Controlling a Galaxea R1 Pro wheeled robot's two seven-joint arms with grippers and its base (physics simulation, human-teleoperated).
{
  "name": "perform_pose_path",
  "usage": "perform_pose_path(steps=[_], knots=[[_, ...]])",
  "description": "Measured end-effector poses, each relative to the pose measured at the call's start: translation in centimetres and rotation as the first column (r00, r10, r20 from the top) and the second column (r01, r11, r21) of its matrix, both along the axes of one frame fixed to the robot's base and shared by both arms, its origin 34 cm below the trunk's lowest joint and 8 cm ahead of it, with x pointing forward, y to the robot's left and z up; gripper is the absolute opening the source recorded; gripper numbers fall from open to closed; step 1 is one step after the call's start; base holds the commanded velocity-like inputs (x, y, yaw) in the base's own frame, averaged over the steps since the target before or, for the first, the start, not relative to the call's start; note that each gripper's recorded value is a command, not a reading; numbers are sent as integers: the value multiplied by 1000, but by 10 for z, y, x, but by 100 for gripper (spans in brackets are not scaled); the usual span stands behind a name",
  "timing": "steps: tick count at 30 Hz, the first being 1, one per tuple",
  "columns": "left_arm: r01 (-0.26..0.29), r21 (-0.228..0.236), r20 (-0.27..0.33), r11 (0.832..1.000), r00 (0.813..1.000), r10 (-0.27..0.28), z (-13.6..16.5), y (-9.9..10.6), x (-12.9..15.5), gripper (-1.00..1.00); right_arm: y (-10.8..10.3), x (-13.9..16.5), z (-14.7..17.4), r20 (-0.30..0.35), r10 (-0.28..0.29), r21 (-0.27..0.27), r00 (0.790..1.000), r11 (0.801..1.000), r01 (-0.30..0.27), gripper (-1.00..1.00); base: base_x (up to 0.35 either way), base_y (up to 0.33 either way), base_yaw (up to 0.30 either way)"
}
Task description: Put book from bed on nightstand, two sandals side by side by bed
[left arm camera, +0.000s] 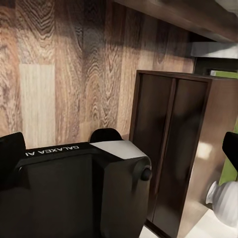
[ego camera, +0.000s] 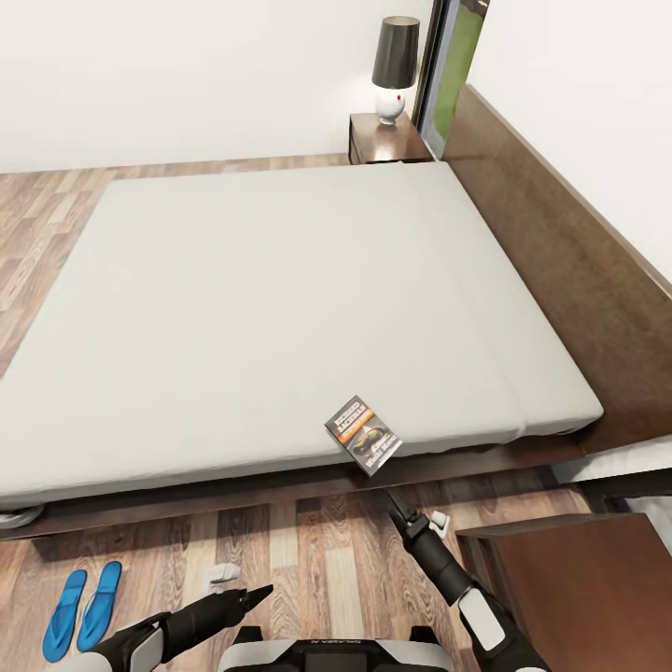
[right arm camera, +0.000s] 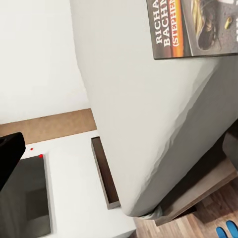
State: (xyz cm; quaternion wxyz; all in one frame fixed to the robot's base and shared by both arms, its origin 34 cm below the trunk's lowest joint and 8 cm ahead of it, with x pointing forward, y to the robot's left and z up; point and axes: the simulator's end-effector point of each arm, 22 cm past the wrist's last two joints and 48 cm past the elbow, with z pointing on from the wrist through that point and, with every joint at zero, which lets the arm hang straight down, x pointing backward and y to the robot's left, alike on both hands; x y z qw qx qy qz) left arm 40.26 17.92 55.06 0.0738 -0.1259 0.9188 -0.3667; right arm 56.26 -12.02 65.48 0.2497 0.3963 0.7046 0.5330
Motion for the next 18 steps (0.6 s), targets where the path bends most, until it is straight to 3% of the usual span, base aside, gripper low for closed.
perform_pose_path(steps=[18], knots=[[0,0,0,1000,1000,0,0,0,0,100,-1,2,4,18,-3,11,1000,1000,3,100,0,0,0]])
